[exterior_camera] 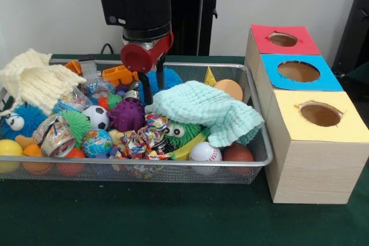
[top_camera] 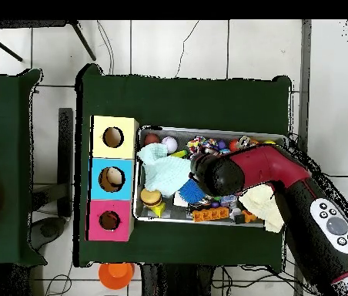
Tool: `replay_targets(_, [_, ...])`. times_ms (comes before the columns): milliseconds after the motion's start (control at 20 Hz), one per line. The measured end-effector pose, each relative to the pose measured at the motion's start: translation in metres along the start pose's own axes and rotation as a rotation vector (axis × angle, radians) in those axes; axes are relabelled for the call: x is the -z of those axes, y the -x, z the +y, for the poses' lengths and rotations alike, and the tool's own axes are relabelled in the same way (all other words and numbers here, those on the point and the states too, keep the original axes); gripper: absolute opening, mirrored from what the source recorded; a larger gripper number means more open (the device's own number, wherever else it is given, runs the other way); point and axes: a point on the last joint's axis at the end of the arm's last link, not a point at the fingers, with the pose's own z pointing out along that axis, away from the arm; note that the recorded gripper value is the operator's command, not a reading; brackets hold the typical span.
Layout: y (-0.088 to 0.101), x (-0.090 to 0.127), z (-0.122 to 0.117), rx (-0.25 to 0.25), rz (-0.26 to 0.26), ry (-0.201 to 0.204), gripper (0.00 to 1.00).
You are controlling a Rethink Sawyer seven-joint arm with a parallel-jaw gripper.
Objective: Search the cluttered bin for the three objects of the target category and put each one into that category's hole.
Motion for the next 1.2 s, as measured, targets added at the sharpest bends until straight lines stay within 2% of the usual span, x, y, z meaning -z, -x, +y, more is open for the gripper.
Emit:
replay_targets(750, [-0.014, -0.034, -0.024, 0.041, 0.037, -0.064, 1.00])
replay_targets(1200, [-0.016, -0.059, -0.033, 0.080, 0.091, -0.093, 1.00])
